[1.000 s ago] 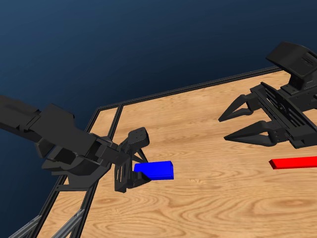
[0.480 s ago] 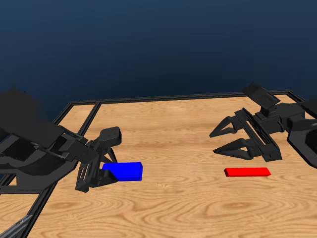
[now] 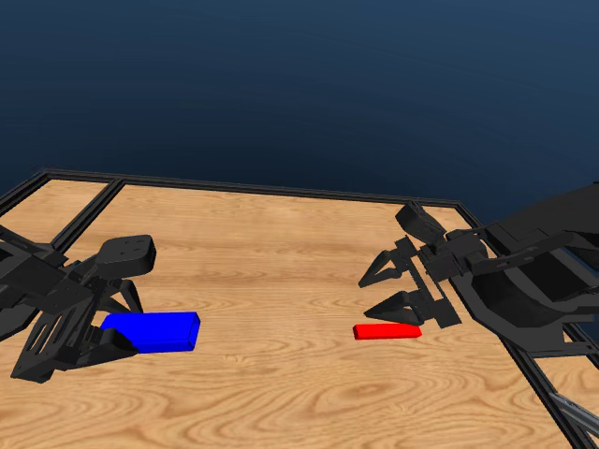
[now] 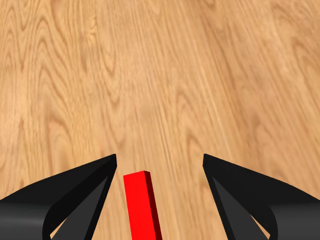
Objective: Insert peg into socket
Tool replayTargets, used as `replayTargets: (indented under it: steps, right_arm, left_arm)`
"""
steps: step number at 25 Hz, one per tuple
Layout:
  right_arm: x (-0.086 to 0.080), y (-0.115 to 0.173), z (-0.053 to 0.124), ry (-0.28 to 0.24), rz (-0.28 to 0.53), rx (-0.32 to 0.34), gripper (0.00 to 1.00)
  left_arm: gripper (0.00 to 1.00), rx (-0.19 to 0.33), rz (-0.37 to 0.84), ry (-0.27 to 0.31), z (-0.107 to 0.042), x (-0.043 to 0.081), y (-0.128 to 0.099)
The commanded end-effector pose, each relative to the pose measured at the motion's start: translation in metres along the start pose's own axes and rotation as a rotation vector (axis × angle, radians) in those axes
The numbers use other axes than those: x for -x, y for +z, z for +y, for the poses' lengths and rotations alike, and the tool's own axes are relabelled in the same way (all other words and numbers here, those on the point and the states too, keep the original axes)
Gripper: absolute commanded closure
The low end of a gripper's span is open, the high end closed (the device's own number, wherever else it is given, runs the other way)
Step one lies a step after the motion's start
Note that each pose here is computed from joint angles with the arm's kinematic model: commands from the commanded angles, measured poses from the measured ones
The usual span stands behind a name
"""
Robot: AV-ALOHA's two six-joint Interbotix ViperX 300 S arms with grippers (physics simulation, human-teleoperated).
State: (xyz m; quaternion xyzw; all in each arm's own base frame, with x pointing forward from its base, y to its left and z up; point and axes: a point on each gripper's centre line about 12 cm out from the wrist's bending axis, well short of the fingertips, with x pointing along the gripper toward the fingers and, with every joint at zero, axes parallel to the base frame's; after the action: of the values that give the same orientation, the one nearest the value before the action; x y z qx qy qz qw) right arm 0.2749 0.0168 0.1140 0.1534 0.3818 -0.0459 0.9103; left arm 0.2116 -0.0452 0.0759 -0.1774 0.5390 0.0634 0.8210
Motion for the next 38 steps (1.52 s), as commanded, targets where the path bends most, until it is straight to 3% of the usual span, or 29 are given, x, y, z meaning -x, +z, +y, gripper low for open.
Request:
replayTargets:
  steps: [1,7,9,12,14,15,16,21,22,23,24,25,26,27,28,29,30,32,33,34,35,37,38]
  right_arm:
    - [0.000,-0.008,0.006,0.011,0.036,-0.012,0.00]
    - [-0.005,-0.040,0.004,-0.013,0.149,-0.082,0.00]
    - [-0.006,-0.036,0.010,0.007,0.116,-0.102,0.00]
    - [-0.002,-0.056,0.008,-0.007,0.183,-0.107,0.00]
    - [0.000,-0.053,0.013,0.014,0.154,-0.130,0.00]
    - [-0.001,-0.048,0.013,0.008,0.152,-0.156,0.00]
    - [0.002,-0.067,0.012,0.005,0.188,-0.160,0.00]
    - [0.004,-0.064,0.020,0.023,0.187,-0.178,0.00]
    - [0.005,-0.073,0.016,0.003,0.233,-0.174,0.00]
    - [0.005,-0.086,0.011,-0.022,0.277,-0.161,0.32]
    - [0.003,-0.077,0.015,-0.012,0.257,-0.178,1.00]
    - [0.002,-0.089,0.016,-0.043,0.341,-0.148,1.00]
    - [0.002,-0.114,0.011,-0.110,0.474,-0.099,1.00]
    - [0.001,-0.112,0.016,-0.118,0.491,-0.088,1.00]
    - [0.000,-0.111,0.013,-0.173,0.536,-0.102,1.00]
    - [-0.003,-0.103,0.026,-0.170,0.539,-0.037,1.00]
    - [0.000,-0.106,0.023,-0.218,0.572,-0.023,1.00]
    - [0.006,-0.097,0.019,-0.261,0.543,-0.027,1.00]
    - [0.002,-0.084,0.028,-0.241,0.520,0.005,1.00]
    - [0.009,-0.078,0.032,-0.252,0.499,0.071,1.00]
    - [0.007,-0.071,0.027,-0.312,0.508,0.041,1.00]
    - [0.011,-0.055,0.039,-0.329,0.461,0.100,1.00]
    - [0.011,-0.048,0.037,-0.366,0.455,0.084,1.00]
  left_arm:
    - [1.00,-0.026,-0.144,-0.073,-0.011,-0.009,0.028]
    - [1.00,-0.025,-0.146,-0.074,-0.009,-0.013,0.025]
    - [1.00,-0.015,-0.148,-0.072,-0.008,-0.013,0.026]
    - [1.00,-0.013,-0.144,-0.066,-0.005,-0.014,0.024]
    - [1.00,-0.011,-0.154,-0.072,-0.008,-0.010,0.029]
    - [1.00,-0.013,-0.140,-0.063,-0.005,-0.015,0.024]
    - [1.00,-0.011,-0.147,-0.066,-0.005,-0.014,0.025]
    - [1.00,-0.009,-0.157,-0.070,-0.005,-0.013,0.025]
    - [1.00,-0.010,-0.164,-0.074,-0.006,-0.012,0.027]
    - [1.00,-0.009,-0.167,-0.078,-0.007,-0.012,0.028]
    - [1.00,-0.008,-0.170,-0.078,-0.005,-0.010,0.025]
    - [1.00,-0.006,-0.180,-0.084,-0.008,-0.009,0.030]
    - [1.00,-0.009,-0.163,-0.073,-0.004,-0.012,0.024]
    - [1.00,-0.009,-0.167,-0.077,-0.006,-0.011,0.026]
    - [1.00,-0.008,-0.169,-0.078,-0.006,-0.010,0.028]
    - [1.00,-0.010,-0.167,-0.075,-0.005,-0.010,0.025]
    - [1.00,-0.011,-0.179,-0.081,-0.006,-0.010,0.027]
    - [1.00,-0.014,-0.193,-0.088,-0.008,-0.002,0.032]
    - [1.00,-0.016,-0.181,-0.083,-0.008,-0.001,0.031]
    - [1.00,-0.022,-0.188,-0.087,-0.010,0.002,0.035]
    - [1.00,-0.022,-0.167,-0.075,-0.009,0.001,0.032]
    - [1.00,-0.038,-0.159,-0.074,-0.012,0.006,0.033]
    - [1.00,-0.051,-0.181,-0.085,-0.018,0.011,0.044]
